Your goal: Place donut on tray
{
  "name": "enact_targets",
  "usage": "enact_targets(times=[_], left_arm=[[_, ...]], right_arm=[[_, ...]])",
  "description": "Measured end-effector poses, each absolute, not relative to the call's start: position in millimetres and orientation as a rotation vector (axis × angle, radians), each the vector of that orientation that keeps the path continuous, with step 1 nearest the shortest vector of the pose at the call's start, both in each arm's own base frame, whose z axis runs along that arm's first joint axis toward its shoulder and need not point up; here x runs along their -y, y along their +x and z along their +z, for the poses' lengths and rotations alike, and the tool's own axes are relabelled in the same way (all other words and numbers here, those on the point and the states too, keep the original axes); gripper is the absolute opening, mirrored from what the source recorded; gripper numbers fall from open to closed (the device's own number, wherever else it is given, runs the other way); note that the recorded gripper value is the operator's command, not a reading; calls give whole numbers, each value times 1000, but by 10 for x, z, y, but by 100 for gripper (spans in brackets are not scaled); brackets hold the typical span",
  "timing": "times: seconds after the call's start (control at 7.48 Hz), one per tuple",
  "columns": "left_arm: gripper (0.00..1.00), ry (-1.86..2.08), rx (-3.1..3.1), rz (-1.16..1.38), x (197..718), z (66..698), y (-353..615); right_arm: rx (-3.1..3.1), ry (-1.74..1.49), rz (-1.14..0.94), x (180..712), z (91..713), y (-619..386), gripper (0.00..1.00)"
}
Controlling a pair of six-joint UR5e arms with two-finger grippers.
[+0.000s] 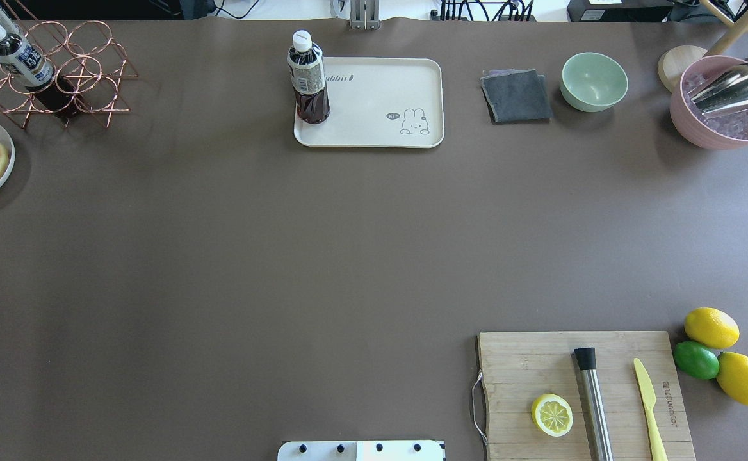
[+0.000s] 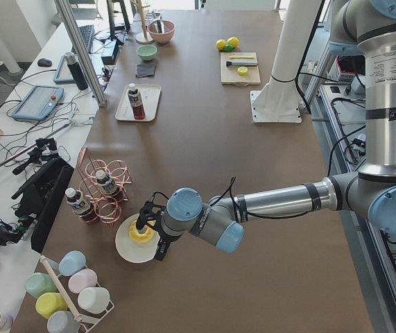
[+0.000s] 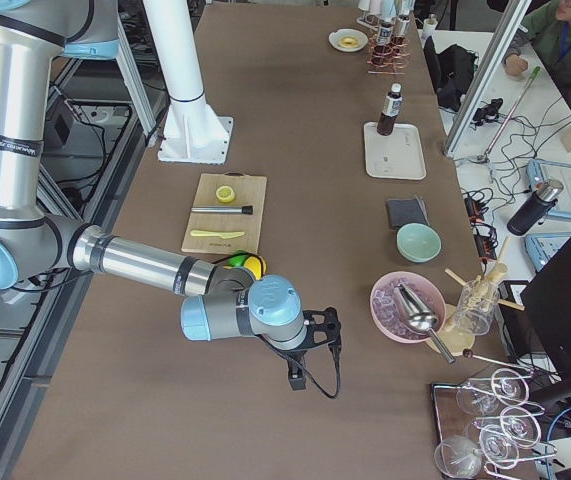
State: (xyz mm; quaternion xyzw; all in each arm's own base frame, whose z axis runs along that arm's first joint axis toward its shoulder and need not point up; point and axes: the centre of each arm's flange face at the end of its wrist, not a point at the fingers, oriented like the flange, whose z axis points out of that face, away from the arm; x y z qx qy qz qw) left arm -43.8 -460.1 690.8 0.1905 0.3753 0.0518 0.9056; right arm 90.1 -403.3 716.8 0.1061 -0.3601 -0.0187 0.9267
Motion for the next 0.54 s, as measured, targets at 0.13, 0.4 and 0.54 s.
enact_targets(times=[0.13, 0.4, 0.54], left_arm=[[99, 383, -776, 109, 4605, 6966, -420], [98, 365, -781, 122, 4661, 7040, -330], [98, 350, -782, 124, 4788, 7114, -282]], right_arm=[[776, 209, -38, 3977, 7185, 870, 100], [818, 223, -55, 3956, 7152, 838, 100], [818, 247, -70, 3958, 7135, 834, 100]])
